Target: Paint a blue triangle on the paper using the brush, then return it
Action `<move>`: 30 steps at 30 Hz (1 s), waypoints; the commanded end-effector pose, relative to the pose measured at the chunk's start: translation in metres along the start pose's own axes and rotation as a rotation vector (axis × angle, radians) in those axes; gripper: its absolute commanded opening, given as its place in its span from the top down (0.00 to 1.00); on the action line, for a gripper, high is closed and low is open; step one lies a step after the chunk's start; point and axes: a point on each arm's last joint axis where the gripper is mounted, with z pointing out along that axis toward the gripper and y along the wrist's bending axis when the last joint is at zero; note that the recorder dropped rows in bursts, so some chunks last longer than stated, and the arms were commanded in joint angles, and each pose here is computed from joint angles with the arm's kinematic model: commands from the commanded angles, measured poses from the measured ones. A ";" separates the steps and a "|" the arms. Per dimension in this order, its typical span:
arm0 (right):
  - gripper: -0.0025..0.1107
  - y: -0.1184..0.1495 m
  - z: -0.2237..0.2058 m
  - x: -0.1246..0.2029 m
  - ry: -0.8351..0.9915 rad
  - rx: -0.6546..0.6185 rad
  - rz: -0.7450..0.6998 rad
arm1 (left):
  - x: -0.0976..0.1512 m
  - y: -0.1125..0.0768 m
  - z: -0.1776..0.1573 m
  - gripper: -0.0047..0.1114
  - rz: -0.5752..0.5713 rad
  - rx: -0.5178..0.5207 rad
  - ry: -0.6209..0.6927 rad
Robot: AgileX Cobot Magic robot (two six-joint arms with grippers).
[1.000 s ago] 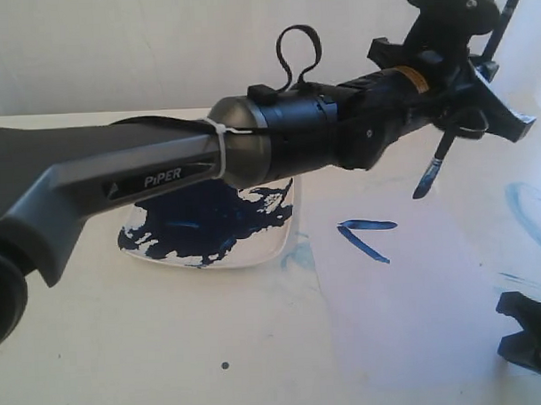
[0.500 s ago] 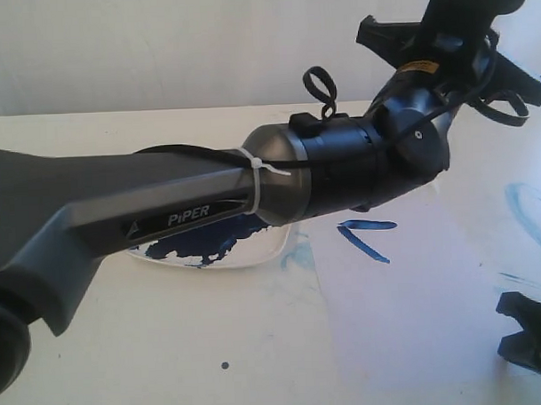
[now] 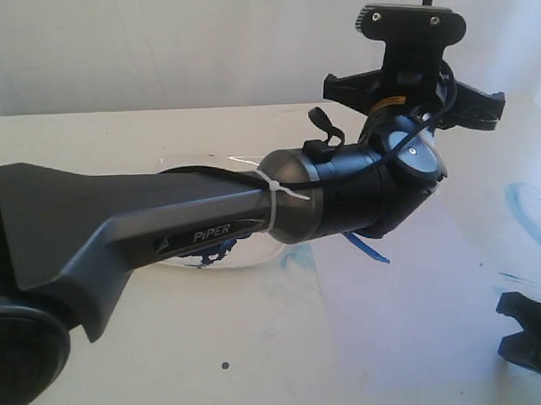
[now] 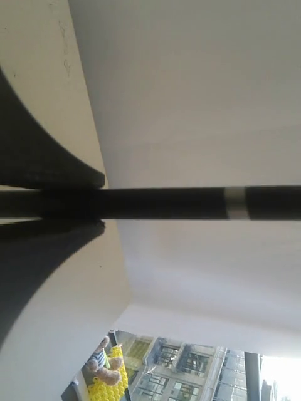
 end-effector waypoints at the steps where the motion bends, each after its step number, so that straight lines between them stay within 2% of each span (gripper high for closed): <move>1: 0.98 -0.010 0.000 0.005 0.021 0.088 -0.029 | 0.001 0.002 -0.001 0.96 -0.027 -0.024 0.026; 6: 0.98 -0.010 0.000 0.005 0.021 0.088 -0.029 | 0.007 0.002 0.000 0.96 -0.007 -0.029 0.036; 14: 0.98 -0.010 0.000 0.005 0.021 0.088 -0.029 | 0.021 0.001 0.003 0.96 -0.039 -0.040 0.058; 30: 0.98 -0.010 0.000 0.005 0.021 0.091 -0.029 | 0.023 -0.005 -0.001 0.96 -0.055 -0.021 0.070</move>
